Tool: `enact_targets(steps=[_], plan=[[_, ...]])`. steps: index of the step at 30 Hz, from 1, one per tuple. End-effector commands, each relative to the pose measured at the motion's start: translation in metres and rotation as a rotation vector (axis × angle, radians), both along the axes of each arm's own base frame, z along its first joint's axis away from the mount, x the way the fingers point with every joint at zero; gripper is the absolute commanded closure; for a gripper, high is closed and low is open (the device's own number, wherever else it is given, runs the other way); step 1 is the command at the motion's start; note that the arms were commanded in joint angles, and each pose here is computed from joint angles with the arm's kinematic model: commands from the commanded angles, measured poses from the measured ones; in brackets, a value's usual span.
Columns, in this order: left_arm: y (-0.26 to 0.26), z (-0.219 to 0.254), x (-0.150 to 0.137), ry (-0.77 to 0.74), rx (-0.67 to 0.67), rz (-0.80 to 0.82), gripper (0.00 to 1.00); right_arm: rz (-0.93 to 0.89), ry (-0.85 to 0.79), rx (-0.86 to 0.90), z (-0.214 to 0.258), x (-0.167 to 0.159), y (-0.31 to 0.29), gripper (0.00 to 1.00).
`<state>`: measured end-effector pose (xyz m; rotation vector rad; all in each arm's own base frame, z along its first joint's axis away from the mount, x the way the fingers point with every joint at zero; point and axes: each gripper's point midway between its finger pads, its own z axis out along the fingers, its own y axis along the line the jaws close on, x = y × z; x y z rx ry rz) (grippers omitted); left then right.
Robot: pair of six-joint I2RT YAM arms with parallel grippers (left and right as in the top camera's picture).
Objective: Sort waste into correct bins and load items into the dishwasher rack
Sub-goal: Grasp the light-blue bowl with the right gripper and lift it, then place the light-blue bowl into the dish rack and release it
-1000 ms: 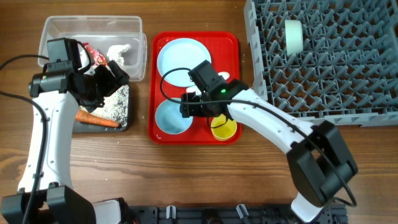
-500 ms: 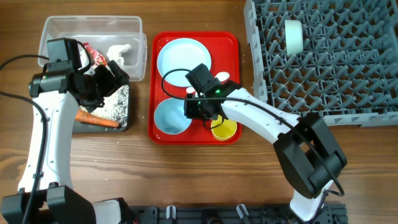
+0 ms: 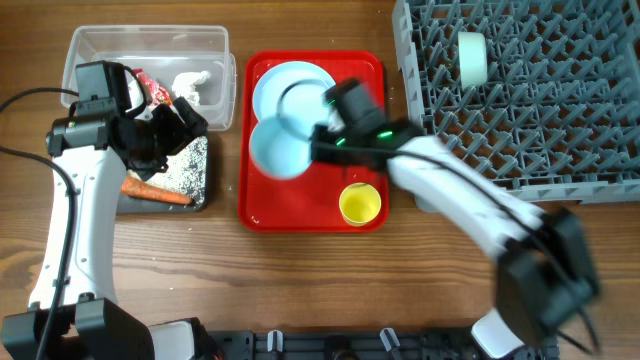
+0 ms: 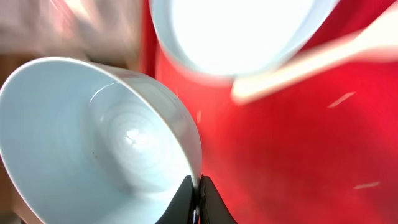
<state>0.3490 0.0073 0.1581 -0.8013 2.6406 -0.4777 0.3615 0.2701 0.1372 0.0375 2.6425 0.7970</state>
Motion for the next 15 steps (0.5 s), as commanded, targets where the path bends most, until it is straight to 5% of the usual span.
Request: enact_targets(steps=[1,3,7,15], plan=[[0.002,0.006,-0.001,-0.026,0.020,-0.016,0.00,-0.127,-0.272,0.029,0.103,0.030,-0.071,0.96],[0.002,0.006,-0.001,-0.027,0.020,-0.016,0.00,-0.257,-0.357,-0.043,0.130,0.035,-0.121,0.96],[0.002,0.006,-0.001,-0.027,0.020,-0.016,0.00,-0.597,-0.489,-0.462,0.168,0.011,-0.256,0.96],[0.002,0.006,-0.001,-0.027,0.020,-0.016,0.00,-0.670,-0.267,-1.160,0.145,-0.041,-0.346,0.96]])
